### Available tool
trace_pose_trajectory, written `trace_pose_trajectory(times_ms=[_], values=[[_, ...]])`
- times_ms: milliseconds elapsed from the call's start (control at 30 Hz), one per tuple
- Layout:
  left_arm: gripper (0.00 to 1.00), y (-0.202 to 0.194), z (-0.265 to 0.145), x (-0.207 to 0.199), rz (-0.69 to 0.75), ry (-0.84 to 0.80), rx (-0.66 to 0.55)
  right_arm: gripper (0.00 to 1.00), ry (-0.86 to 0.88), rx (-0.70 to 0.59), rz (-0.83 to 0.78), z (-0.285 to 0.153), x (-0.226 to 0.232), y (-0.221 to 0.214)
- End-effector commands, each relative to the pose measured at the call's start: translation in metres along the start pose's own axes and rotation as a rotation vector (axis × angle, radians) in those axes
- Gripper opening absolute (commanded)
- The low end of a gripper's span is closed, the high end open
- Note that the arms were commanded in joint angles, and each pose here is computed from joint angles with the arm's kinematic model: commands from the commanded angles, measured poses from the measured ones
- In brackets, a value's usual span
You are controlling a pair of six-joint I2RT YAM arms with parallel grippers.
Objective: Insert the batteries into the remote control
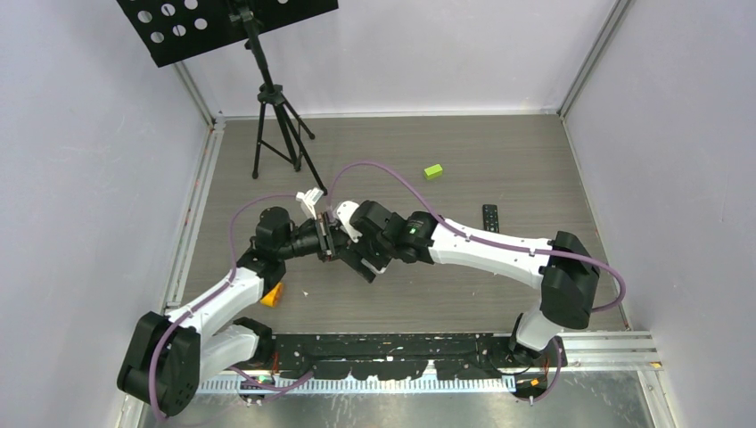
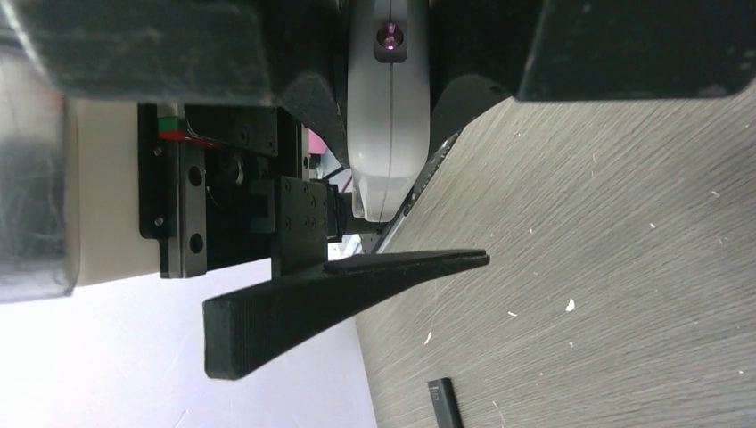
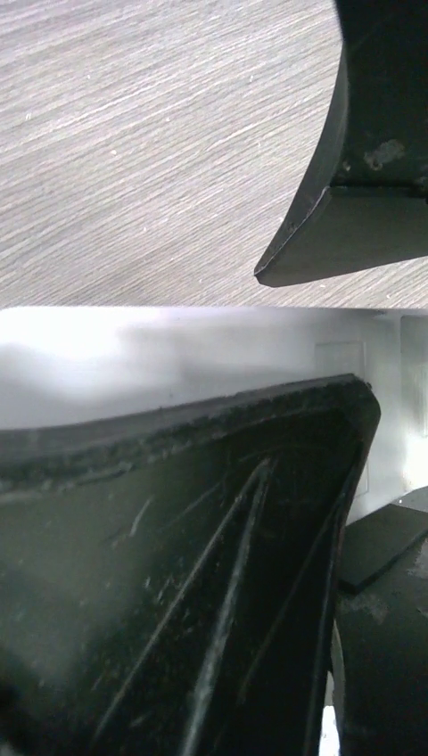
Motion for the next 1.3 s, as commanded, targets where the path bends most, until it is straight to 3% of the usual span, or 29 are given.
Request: trace_pose_trajectory(times_ms=[0, 233, 367, 600, 767, 1033, 1267], values=[[0.00, 0.007, 0.001, -0.022, 0.046, -0.068, 0.012, 0.89, -0.040, -0.137, 0.057, -0.029, -0.009, 0.023], [0.00, 0.013, 0.005, -0.021, 0.040, -0.059, -0.010, 0.99, -0.017, -0.274, 0.103, -0.060, -0.007, 0.014], [0.00, 0.018, 0.005, -0.027, 0.042, -0.058, -0.036, 1.00, -0.022, -0.396, 0.218, -0.090, -0.011, 0.008], [0.00, 0.026, 0.001, -0.047, 0.013, -0.088, -0.100, 1.00, -0.024, -0.676, 0.869, -0.128, -0.038, 0.004], [0.00, 0.031, -0.004, -0.068, -0.035, -0.137, -0.137, 0.99, 0.122, -0.828, 1.161, -0.127, -0.034, 0.007], [0.00, 0.035, -0.012, -0.097, -0.059, -0.197, -0.156, 0.76, 0.306, -0.881, 1.152, -0.115, -0.022, 0.030], [0.00, 0.036, -0.018, -0.113, -0.109, -0.244, -0.156, 0.50, 0.326, -0.906, 1.135, -0.110, -0.020, 0.027]])
Point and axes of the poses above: each gripper's point midway between its finger pads, its own z axis out along the fingers, its own x axis along the line the jaws close on, y = z × x, the point moved 6 cm from there along -z, back along the fingers, and after that the axes turned 4 degrees about -z, right-handed, at the moved point
